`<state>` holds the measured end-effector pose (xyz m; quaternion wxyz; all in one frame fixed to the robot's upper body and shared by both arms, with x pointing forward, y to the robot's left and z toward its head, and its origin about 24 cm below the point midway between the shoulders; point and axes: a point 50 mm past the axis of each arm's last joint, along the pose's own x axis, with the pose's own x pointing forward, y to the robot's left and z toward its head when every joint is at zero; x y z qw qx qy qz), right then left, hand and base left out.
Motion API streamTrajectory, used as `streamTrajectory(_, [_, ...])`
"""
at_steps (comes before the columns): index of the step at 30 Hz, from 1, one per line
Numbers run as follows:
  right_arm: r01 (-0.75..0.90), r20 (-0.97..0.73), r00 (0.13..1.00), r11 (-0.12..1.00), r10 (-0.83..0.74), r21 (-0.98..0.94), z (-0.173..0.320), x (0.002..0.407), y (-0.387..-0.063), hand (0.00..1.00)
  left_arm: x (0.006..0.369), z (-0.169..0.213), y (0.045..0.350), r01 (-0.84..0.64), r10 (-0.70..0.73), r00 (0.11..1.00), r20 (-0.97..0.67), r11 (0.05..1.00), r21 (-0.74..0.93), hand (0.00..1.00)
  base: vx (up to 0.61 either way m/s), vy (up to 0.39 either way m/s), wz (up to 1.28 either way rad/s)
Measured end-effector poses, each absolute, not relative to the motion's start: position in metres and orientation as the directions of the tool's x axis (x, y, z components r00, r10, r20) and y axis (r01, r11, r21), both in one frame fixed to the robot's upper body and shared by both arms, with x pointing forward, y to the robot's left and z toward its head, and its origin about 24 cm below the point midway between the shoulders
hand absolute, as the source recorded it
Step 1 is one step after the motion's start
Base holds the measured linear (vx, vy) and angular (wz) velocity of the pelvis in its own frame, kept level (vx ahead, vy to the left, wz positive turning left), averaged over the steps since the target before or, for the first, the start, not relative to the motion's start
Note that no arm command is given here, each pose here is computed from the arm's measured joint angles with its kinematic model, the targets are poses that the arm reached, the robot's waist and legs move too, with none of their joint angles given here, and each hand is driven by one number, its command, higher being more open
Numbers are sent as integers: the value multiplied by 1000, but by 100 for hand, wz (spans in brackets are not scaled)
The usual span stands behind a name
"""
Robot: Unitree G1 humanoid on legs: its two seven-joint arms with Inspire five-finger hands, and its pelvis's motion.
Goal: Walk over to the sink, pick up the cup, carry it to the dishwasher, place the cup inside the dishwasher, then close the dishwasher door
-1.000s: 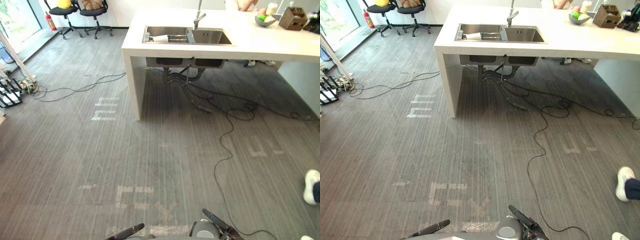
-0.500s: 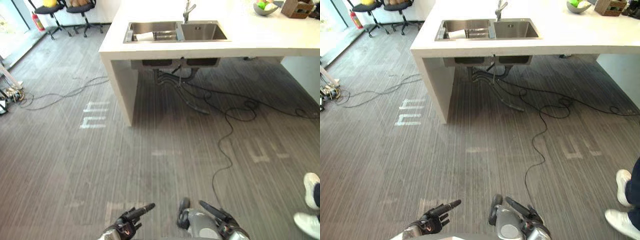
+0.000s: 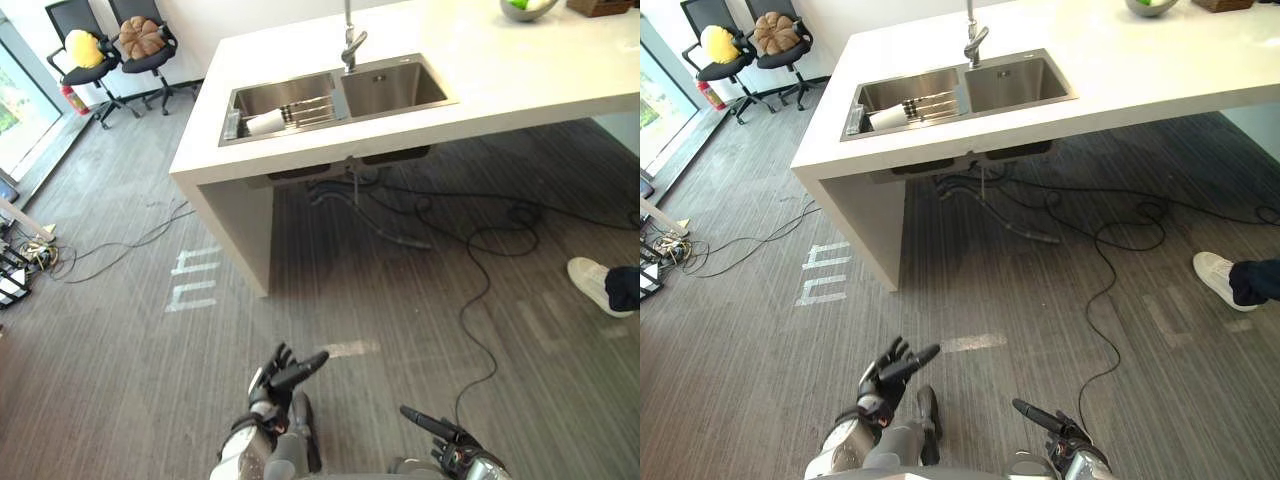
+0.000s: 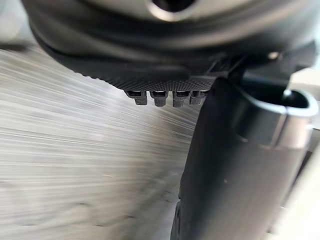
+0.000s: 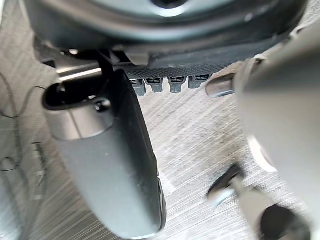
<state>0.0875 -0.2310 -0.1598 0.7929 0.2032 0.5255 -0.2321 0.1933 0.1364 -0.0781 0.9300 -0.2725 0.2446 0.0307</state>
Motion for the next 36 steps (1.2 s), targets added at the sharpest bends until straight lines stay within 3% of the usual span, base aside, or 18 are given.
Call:
streamTrajectory(4, [646, -935, 310, 760, -174, 73, -161, 80, -234, 100, 223, -15, 159, -89, -14, 977, -214, 882, -462, 100, 498, 309, -13])
streamTrajectory(10, [790, -950, 206, 613, -237, 19, -164, 48, -245, 100, 233, 83, 169, 62, 18, 984, 178, 899, -435, 100, 445, 236, 10])
streamTrajectory(13, [830, -957, 185, 556, -223, 31, -168, 35, -236, 100, 236, 90, 169, 100, -14, 978, 207, 906, -411, 100, 503, 85, 35])
streamTrajectory(18, [883, -947, 230, 456, -223, 107, -167, 43, -233, 100, 245, 89, 151, 196, -118, 971, 206, 889, -414, 100, 314, -129, 46])
streamTrajectory(20, [877, -948, 236, 466, -212, 114, -168, 41, -229, 100, 246, 89, 146, 244, -177, 963, 202, 892, -382, 100, 223, -198, 38])
streamTrajectory(21, [805, -959, 280, 554, -36, 214, -172, 10, -202, 100, 243, 94, 128, 383, -292, 918, 268, 829, -407, 100, 56, -63, 10])
streamTrajectory(31, [803, -956, 293, 551, -34, 227, -171, 6, -208, 100, 244, 96, 115, 406, -320, 910, 265, 819, -406, 100, 6, -4, -2])
streamTrajectory(36, [753, -941, 338, 600, 0, 271, -167, 9, -225, 100, 254, 106, 123, 294, -233, 937, 261, 928, -230, 100, 138, -58, -23])
